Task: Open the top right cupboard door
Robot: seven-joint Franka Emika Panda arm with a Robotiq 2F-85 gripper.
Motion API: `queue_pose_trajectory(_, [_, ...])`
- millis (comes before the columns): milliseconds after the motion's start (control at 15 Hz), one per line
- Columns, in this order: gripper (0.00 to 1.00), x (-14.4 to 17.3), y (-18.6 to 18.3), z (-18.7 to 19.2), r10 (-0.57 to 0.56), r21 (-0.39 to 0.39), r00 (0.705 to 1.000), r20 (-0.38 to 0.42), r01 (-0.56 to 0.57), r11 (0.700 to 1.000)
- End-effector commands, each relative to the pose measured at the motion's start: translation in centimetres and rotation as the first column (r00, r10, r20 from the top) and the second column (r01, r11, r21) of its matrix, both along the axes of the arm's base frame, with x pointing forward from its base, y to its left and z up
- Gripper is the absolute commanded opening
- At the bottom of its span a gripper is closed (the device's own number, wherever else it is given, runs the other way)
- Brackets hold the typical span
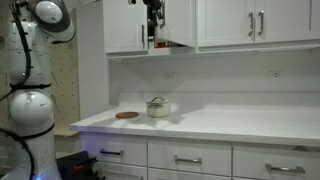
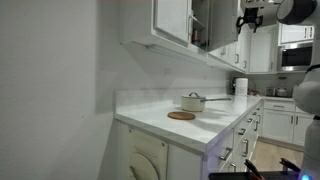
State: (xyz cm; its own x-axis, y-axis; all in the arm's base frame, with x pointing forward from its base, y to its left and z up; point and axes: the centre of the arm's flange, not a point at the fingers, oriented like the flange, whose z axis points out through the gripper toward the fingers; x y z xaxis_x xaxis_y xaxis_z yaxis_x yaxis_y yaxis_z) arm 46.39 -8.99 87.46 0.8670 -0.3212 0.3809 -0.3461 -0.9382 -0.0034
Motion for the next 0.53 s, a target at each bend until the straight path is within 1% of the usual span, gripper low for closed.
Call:
queue_pose_trajectory(0, [1.00, -1.7, 0.0, -0.6, 0.028, -0.002, 0.997, -0.078, -0.029, 1.000])
queue_pose_trajectory(333, [1.00, -4.9, -1.8, -0.5, 0.023, 0.009, 0.984, -0.176, -0.021, 1.000])
queue_pose_trajectory(467, [1.00, -6.4, -2.5, -0.3, 0.015, 0.006, 0.981, -0.193, -0.014, 1.000])
